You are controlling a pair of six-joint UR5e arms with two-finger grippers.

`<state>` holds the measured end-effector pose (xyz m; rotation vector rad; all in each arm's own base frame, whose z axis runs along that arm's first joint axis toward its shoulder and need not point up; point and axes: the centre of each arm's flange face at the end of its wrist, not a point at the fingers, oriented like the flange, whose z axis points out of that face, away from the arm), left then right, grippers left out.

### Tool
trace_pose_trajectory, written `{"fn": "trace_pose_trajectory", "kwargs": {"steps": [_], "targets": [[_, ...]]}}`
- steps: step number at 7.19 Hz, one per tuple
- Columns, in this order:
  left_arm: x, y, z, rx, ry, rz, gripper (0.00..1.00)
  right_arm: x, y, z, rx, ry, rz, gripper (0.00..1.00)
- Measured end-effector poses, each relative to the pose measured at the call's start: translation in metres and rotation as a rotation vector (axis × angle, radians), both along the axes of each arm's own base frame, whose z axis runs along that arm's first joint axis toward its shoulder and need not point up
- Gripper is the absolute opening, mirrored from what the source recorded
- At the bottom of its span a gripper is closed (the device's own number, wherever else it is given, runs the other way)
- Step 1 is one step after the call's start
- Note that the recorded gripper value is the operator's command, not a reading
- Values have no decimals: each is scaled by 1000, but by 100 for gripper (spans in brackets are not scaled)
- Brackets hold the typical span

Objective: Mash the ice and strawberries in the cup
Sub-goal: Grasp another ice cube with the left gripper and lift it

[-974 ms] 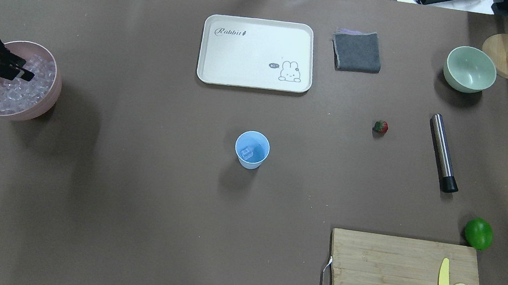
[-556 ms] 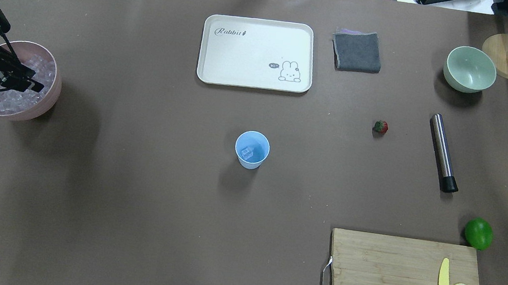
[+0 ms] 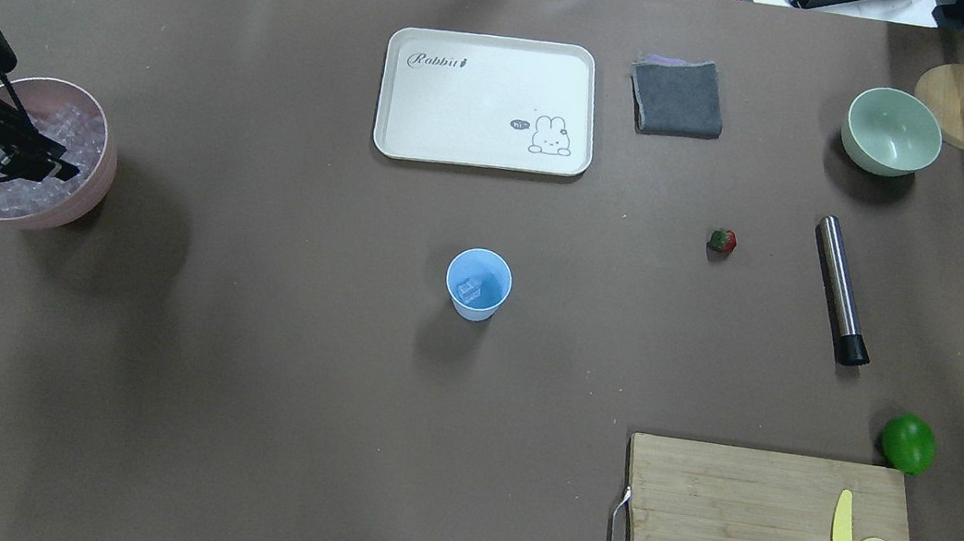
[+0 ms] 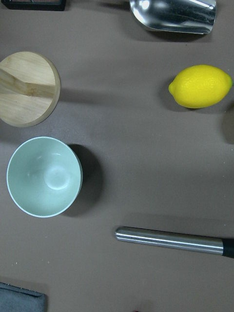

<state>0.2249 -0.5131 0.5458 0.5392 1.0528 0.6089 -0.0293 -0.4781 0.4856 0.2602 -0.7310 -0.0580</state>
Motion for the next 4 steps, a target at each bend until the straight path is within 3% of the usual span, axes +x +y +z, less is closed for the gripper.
{"fn": "trace_pose_trajectory", "kwargs": {"steps": [4], "targets": [[-4,2,3,-7,-3,-1,0,0,1,0,-2,-1,1,100]]}}
